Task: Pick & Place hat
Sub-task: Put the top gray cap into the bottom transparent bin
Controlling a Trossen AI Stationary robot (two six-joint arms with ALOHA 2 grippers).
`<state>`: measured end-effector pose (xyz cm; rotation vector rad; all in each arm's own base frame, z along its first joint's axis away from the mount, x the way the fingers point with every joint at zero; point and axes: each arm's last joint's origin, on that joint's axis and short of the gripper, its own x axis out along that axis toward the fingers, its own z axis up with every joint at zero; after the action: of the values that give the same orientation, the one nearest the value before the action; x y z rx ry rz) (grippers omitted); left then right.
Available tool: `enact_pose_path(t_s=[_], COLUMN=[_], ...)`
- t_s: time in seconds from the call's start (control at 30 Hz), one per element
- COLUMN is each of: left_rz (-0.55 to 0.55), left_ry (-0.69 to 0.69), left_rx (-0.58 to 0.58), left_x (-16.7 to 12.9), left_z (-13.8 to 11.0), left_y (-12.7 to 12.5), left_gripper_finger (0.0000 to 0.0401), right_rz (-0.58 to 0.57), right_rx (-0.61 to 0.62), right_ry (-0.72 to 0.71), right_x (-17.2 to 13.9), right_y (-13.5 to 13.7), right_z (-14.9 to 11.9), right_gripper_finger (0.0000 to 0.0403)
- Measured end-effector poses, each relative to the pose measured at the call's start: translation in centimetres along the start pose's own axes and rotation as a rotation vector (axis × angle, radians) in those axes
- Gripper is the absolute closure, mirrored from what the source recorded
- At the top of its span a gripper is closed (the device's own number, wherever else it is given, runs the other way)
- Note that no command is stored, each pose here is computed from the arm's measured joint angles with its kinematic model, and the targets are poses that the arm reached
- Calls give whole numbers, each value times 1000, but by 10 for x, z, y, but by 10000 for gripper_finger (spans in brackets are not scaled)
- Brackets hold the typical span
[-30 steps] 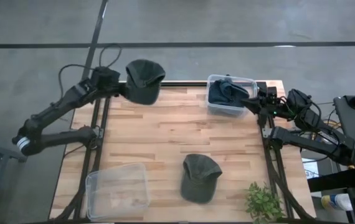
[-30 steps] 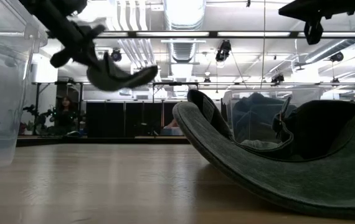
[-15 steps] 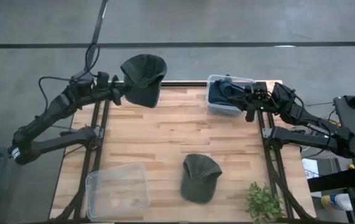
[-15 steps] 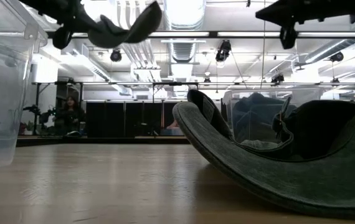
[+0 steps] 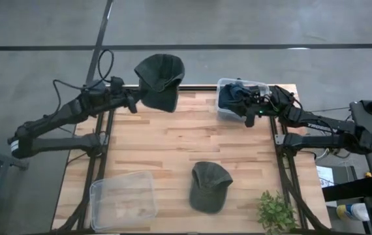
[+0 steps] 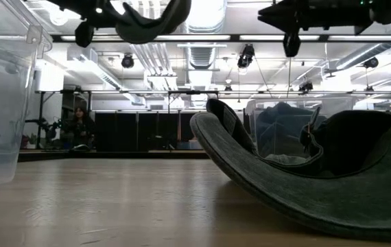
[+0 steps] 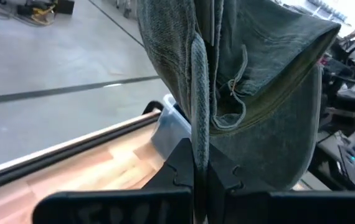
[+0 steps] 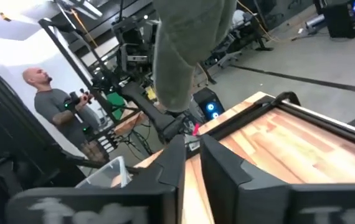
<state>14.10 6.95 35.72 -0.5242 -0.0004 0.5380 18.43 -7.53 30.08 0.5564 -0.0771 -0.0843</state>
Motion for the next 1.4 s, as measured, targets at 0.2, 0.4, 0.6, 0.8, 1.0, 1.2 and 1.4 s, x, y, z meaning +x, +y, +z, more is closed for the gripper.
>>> enact_pose_path(t_s=[0.2,0.4,0.6,0.8,1.0,1.2,1.4], left_rz=[-21,4,18,45,92,166,258], left_ry=[-72,-136,-173,-198,-232,-234,-207], left_rx=[-14,2,-1,8,63,88,136], left_x=[22,43,61,66,63,60,55], left_z=[1,0,-3,-5,-2,-2,1], left_y=[-10,-13,-15,-17,-24,-25,-26], left_gripper_finger=[395,395,395,395,395,395,395], right_rz=[12,-9,-30,-108,-138,-156,-155], right_rx=[-8,-83,-225,-322,-348,-351,-341], right_ry=[-19,-16,-64,59,125,179,233], right_x=[15,32,60,89,118,139,146], right_y=[-8,-12,-4,-2,-2,-3,-1], right_z=[-3,3,29,47,65,76,80], right_gripper_finger=[295,234,213,221,225,225,225])
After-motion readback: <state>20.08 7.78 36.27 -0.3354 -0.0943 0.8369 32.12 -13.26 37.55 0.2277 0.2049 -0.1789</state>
